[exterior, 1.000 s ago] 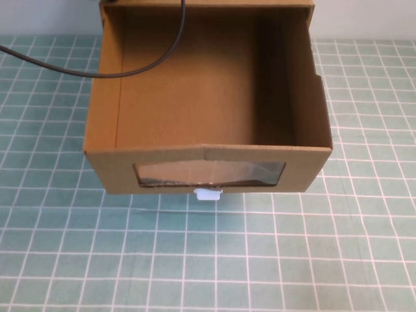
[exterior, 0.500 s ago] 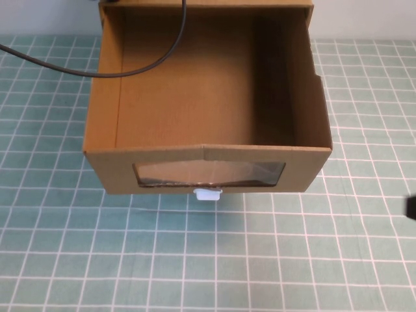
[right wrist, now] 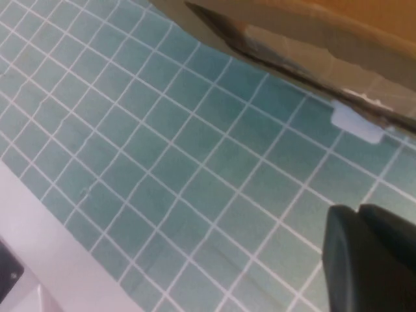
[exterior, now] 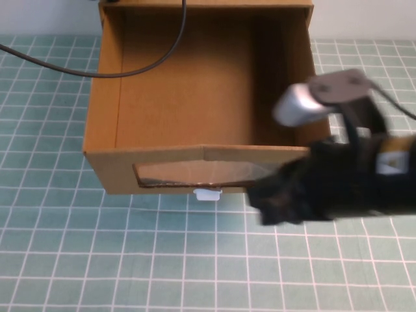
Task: Close the shoe box
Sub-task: Close the shoe box with your right arm
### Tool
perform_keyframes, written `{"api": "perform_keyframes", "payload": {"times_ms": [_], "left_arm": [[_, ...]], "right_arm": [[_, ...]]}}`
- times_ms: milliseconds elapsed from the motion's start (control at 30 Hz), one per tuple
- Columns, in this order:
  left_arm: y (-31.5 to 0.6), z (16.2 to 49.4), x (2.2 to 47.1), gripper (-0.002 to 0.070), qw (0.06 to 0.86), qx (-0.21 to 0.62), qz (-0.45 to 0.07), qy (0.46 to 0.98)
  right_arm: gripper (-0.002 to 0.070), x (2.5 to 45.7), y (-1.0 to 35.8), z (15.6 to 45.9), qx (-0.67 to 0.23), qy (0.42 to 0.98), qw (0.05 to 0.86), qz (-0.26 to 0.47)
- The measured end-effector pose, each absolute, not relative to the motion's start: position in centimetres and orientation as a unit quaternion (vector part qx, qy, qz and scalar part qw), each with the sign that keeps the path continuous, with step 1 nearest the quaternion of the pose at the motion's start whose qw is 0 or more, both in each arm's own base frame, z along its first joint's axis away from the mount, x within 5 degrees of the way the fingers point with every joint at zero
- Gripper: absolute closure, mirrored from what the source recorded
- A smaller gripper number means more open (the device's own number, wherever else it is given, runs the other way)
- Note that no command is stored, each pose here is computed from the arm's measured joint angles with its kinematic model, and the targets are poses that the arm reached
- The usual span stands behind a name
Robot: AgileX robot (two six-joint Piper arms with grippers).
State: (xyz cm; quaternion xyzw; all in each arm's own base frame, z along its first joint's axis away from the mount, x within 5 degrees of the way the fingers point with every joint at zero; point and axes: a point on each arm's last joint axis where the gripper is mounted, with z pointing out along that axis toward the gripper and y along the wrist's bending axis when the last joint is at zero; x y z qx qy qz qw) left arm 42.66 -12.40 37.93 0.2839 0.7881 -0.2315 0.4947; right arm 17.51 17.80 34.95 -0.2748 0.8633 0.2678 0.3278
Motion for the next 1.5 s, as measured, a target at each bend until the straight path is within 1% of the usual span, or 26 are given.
{"api": "perform_keyframes", "payload": {"times_ms": [200, 400, 600, 967, 1233, 1500], "left_arm": [[-12.4, 37.9, 42.6, 0.068, 0.494, 0.284, -0.232, 0.788], [-12.4, 37.9, 42.6, 0.068, 0.494, 0.284, -0.232, 0.788], [-12.4, 37.9, 42.6, 0.068, 0.494, 0.284, -0.232, 0.788], [-12.4, 37.9, 42.6, 0.068, 0.494, 0.285, -0.232, 0.788], [-12.4, 37.9, 42.6, 0.068, 0.491, 0.286, -0.233, 0.789], [-12.4, 37.9, 42.6, 0.068, 0.49, 0.285, -0.235, 0.789]], "right_arm": [[0.0687, 20.5, 21.2, 34.2, -0.285, 0.864, 0.328, 0.253], [0.0687, 22.8, 23.0, 34.4, -0.286, 0.859, 0.344, 0.247], [0.0687, 25.5, 22.8, 35.1, -0.264, 0.862, 0.362, 0.239], [0.0687, 30.3, 23.0, 37.9, -0.235, 0.842, 0.425, 0.235], [0.0687, 34.8, 23.4, 37.2, -0.211, 0.847, 0.432, 0.227], [0.0687, 37.1, 24.0, 37.0, -0.204, 0.838, 0.452, 0.226]]}}
